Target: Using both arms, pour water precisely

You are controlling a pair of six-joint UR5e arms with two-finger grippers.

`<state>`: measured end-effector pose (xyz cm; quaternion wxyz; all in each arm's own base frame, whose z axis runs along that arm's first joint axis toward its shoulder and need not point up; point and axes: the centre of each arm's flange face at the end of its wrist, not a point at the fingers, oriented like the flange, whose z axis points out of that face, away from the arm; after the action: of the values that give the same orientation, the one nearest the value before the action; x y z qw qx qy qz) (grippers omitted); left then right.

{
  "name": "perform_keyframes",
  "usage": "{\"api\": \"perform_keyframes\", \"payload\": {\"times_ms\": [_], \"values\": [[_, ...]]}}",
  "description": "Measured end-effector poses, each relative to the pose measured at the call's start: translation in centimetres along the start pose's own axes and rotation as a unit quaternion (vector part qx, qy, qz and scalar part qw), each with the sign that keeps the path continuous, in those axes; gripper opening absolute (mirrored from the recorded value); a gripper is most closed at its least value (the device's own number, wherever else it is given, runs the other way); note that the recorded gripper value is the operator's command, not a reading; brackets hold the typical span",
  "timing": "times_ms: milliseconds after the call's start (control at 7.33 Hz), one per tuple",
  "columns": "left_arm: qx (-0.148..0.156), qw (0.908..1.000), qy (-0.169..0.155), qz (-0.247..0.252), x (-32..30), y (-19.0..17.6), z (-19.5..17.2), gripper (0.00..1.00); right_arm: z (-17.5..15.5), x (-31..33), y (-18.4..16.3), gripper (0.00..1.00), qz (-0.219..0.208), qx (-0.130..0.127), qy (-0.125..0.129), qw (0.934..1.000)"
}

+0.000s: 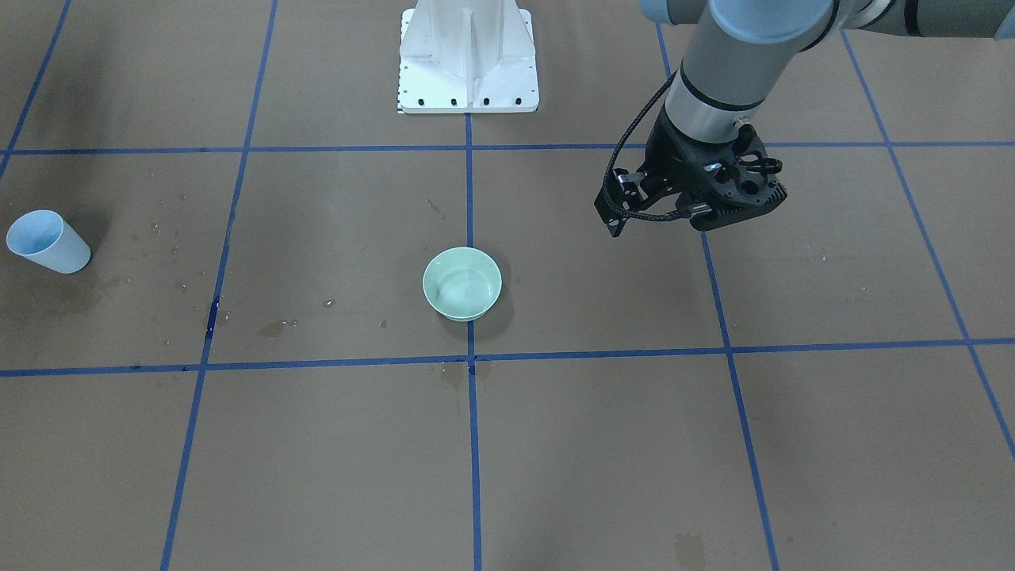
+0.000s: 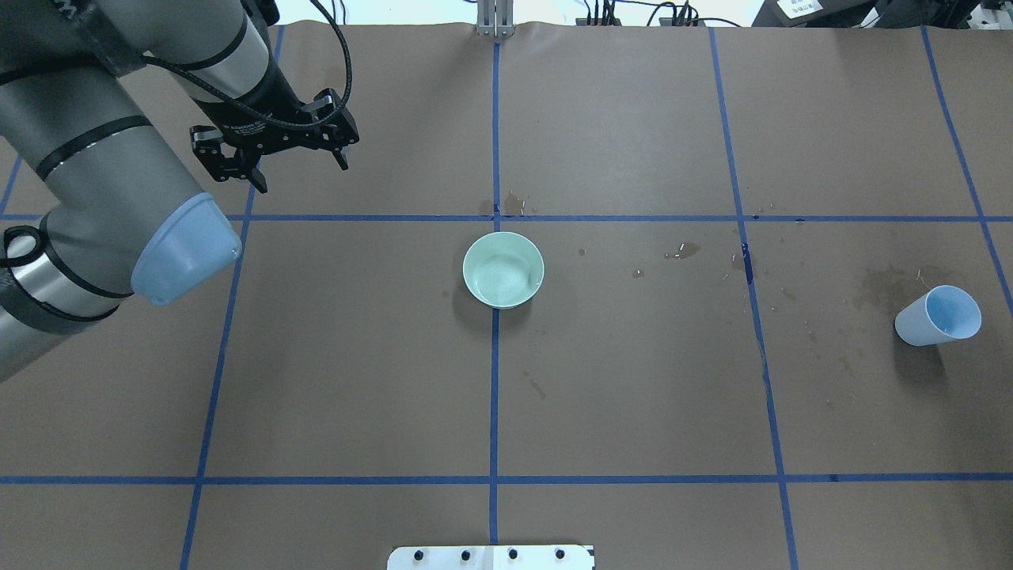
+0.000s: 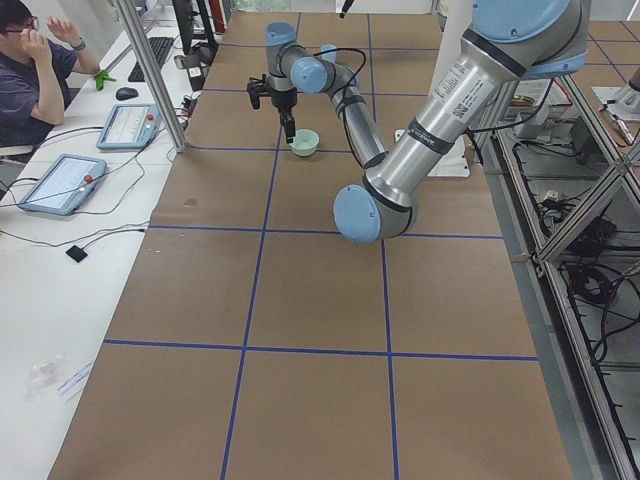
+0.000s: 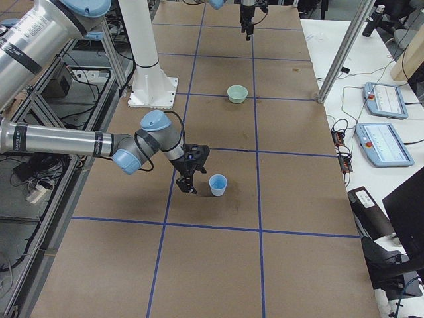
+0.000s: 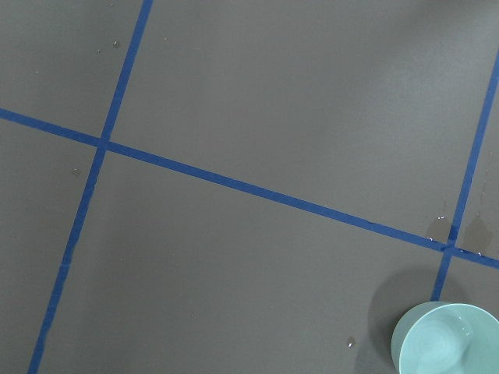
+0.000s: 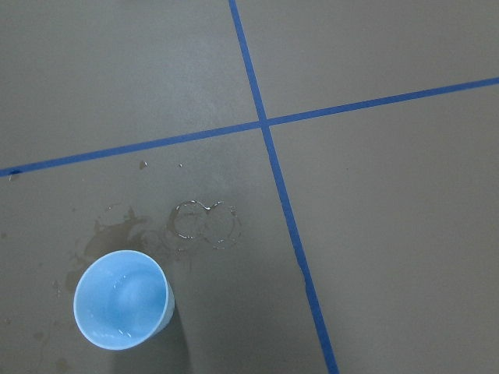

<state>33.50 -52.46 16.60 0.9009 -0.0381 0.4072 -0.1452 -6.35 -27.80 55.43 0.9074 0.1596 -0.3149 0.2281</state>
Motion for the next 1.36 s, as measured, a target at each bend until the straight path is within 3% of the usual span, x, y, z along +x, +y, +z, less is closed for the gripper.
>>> {"api": "perform_keyframes", "payload": {"times_ms": [545, 1364], "values": [[-0.001, 1.0, 0.001, 0.0, 0.1, 0.1, 0.0, 1.0, 3.3, -4.7, 4.7, 0.98, -0.022, 0.073, 0.021, 0.9969], [-0.002, 1.0, -0.001, 0.003, 0.0, -0.2, 0.2, 1.0, 7.4, -10.3, 11.8, 0.98, -0.042, 0.178, 0.056, 0.9816]]}}
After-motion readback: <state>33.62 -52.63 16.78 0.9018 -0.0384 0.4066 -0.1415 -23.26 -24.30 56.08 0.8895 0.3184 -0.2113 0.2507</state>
